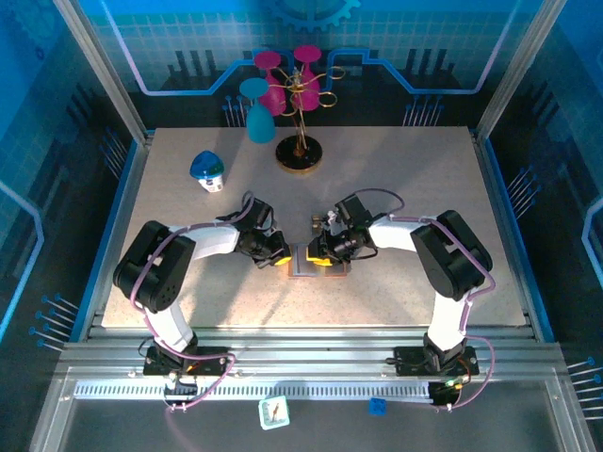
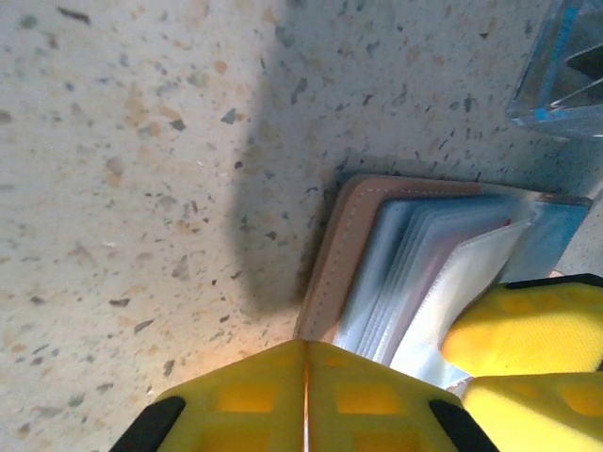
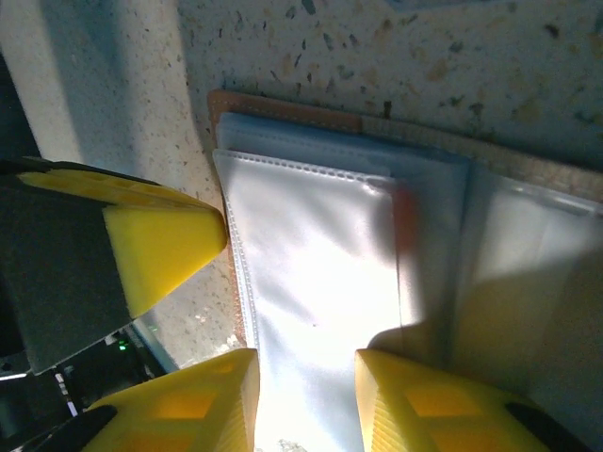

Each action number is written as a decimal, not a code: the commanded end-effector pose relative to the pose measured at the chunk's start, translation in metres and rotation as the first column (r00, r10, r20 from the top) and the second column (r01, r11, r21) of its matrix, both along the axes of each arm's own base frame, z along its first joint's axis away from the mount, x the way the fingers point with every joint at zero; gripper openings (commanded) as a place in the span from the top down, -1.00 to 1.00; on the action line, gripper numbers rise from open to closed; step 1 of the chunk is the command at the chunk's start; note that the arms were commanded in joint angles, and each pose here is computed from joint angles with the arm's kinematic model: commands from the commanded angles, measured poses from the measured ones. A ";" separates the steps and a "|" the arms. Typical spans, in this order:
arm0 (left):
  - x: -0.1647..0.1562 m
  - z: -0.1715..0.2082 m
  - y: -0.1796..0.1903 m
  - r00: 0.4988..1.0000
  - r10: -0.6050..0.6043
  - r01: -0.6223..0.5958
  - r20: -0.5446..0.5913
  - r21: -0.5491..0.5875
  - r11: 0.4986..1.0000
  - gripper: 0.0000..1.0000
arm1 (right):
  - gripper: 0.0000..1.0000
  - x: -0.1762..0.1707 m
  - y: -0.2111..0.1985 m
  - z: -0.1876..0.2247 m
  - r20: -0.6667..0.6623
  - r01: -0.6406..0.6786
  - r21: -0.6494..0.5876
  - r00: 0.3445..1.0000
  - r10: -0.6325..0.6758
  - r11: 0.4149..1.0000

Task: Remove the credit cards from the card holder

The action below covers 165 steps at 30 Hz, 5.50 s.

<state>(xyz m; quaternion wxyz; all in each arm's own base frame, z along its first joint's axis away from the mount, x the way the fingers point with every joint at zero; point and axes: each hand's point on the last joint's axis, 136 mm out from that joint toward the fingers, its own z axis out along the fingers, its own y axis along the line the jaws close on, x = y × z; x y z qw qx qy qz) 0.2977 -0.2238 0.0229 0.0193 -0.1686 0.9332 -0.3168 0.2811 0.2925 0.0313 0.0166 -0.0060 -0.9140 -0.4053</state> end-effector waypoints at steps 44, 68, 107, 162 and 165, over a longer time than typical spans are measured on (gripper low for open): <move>-0.007 0.013 -0.043 1.000 -0.017 0.017 0.006 -0.102 0.995 0.50 | 0.39 -0.009 -0.013 -0.011 -0.066 0.073 0.101 0.996 -0.067 0.992; 0.000 0.027 -0.049 0.998 -0.052 0.055 0.028 -0.103 0.993 0.51 | 0.37 0.004 -0.023 0.053 0.065 0.086 0.130 0.993 -0.095 0.988; 0.012 0.036 -0.127 0.983 -0.180 0.185 0.044 -0.180 0.966 -0.27 | 0.36 0.005 -0.091 0.093 0.160 0.191 0.079 0.966 -0.202 0.978; 0.034 0.051 -0.046 0.995 0.018 -0.003 0.101 -0.153 0.988 -0.27 | 0.36 -0.008 -0.048 0.070 0.085 0.097 0.101 0.991 -0.106 0.990; 0.032 0.047 -0.039 0.995 0.027 -0.014 0.094 -0.146 0.989 -0.28 | 0.36 -0.021 -0.034 0.061 0.064 0.039 0.084 0.997 -0.045 0.996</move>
